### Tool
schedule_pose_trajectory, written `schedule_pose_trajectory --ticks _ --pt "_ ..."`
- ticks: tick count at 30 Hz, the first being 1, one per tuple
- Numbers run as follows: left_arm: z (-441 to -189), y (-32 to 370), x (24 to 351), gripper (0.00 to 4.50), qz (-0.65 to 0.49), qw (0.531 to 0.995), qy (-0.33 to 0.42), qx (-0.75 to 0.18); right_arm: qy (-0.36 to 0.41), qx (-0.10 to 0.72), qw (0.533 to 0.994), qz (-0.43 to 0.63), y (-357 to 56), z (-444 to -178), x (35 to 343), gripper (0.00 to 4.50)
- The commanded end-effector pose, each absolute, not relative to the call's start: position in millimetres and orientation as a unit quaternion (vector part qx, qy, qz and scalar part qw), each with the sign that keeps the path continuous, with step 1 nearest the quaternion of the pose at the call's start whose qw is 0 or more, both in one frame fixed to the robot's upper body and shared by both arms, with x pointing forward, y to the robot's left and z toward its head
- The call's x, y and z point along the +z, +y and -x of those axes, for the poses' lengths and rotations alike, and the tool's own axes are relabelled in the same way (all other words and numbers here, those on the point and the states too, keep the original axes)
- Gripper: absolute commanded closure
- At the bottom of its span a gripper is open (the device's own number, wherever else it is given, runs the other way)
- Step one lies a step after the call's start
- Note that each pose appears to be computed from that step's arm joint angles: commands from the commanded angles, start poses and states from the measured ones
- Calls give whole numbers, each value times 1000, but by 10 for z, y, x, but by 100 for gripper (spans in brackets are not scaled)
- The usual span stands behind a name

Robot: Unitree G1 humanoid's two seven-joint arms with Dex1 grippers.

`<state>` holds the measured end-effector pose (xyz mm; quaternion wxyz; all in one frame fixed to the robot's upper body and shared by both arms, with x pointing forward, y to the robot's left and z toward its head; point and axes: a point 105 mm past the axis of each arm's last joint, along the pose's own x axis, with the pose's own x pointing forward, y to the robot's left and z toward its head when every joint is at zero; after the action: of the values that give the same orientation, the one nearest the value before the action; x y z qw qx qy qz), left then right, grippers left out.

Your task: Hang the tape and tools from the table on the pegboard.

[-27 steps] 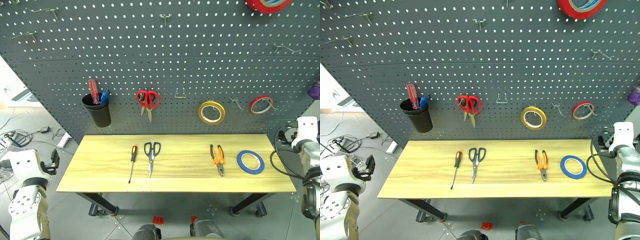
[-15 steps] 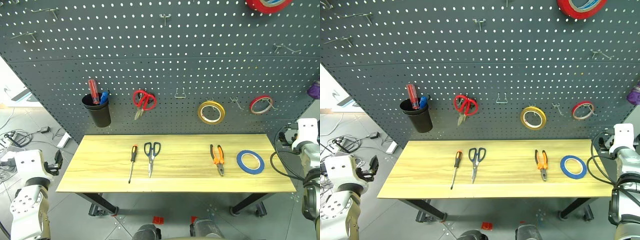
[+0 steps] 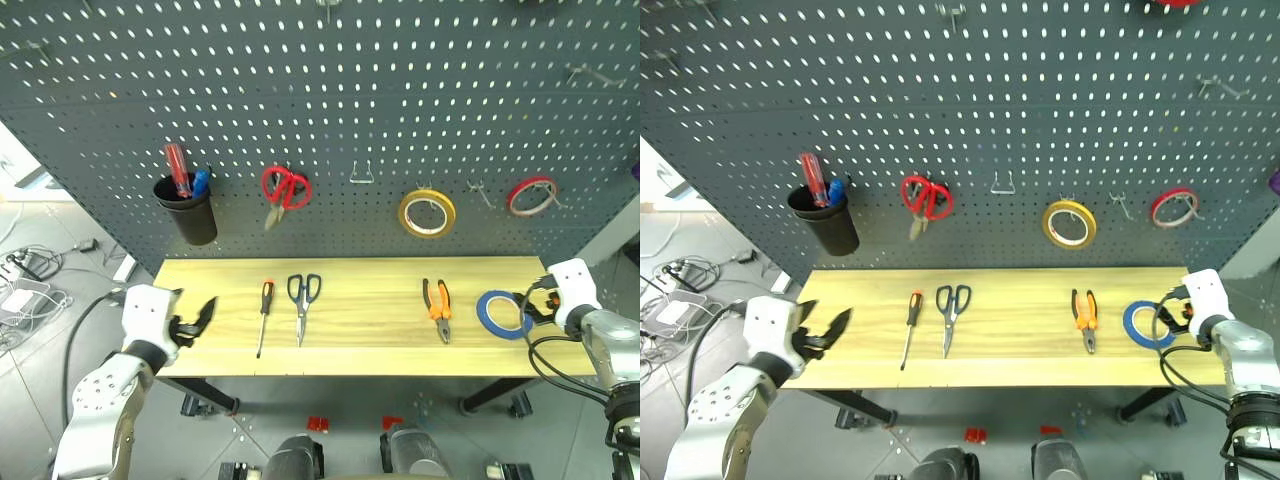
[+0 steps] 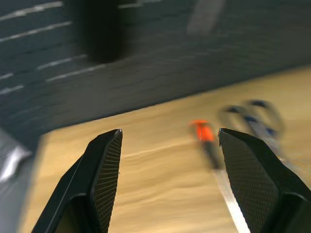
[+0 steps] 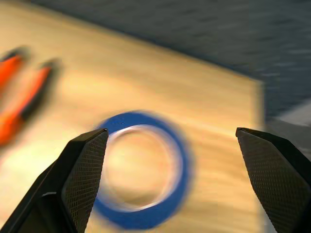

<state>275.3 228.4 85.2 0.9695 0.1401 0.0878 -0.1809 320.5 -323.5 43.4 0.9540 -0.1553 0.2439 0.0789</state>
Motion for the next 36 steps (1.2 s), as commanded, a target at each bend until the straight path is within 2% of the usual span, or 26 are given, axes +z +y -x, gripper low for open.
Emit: schedule_pose_trajectory --ticks 1,3,9,17,24,27,36 --pt "-2706 1872 1030 117 -161 936 72 -304 238 89 955 156 -3111 -3233 633 0" --pt "-2658 1521 1103 117 -163 898 65 -403 262 90 948 159 -3029 -3256 591 0" --pt "-2577 1109 1139 117 -165 824 73 -538 308 96 931 172 -2857 -3318 497 0" --pt "-2718 789 1122 117 -203 774 49 -598 334 91 922 174 -2811 -3552 369 0" --pt "-2763 623 1148 117 -210 759 24 -616 381 100 900 188 -2869 -3667 192 0" --pt "-2756 567 1149 115 -211 754 18 -621 400 114 888 196 -2858 -3685 133 59" --pt "-2742 533 1141 115 -208 751 13 -626 445 148 861 198 -2828 -3635 -35 368"
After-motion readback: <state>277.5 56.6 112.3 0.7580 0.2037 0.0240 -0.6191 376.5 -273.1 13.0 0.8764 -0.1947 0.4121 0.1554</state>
